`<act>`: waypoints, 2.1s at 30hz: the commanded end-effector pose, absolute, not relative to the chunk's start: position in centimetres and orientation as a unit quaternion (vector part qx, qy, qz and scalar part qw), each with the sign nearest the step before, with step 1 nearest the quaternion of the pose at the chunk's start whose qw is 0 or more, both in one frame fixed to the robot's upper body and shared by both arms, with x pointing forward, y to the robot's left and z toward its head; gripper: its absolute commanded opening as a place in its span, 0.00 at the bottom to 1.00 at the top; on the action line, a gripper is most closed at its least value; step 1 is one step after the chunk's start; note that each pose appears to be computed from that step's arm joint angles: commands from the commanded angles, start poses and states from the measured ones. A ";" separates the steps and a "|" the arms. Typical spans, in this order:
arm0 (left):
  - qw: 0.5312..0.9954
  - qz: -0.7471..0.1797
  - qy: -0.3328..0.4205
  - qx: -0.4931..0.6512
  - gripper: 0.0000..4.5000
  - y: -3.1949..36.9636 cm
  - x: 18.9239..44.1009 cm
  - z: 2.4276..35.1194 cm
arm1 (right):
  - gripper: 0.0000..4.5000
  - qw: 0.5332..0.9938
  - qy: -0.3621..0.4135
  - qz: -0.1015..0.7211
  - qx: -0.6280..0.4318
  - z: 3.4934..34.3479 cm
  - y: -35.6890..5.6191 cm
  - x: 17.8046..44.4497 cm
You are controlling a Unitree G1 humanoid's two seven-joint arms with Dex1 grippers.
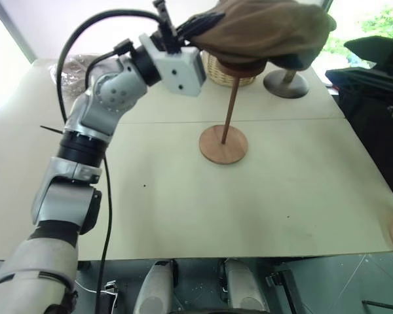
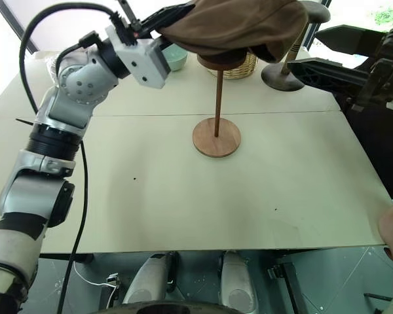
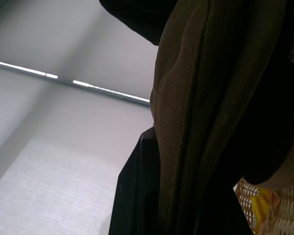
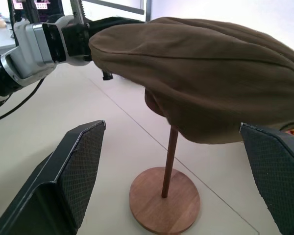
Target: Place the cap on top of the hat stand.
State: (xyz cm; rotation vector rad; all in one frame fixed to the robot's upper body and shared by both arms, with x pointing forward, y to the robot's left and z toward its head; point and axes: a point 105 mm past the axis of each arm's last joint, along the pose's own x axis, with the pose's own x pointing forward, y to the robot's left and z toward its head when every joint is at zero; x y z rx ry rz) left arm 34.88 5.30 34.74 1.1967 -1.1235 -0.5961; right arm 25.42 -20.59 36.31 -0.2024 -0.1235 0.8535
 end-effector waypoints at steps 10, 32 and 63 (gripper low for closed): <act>0.634 -0.286 -0.474 0.540 0.01 4.6 34.5 31.2 | 1.00 0.900 -0.081 0.416 -0.103 36.6 -20.1 24.9; 0.666 -0.315 -0.415 0.533 0.92 9.5 33.3 31.1 | 1.00 0.885 -0.040 0.440 -0.147 33.9 -19.0 25.2; 0.770 -0.621 0.062 0.134 0.92 18.9 29.4 33.6 | 1.00 0.738 -0.258 0.296 -0.548 29.5 -9.5 28.2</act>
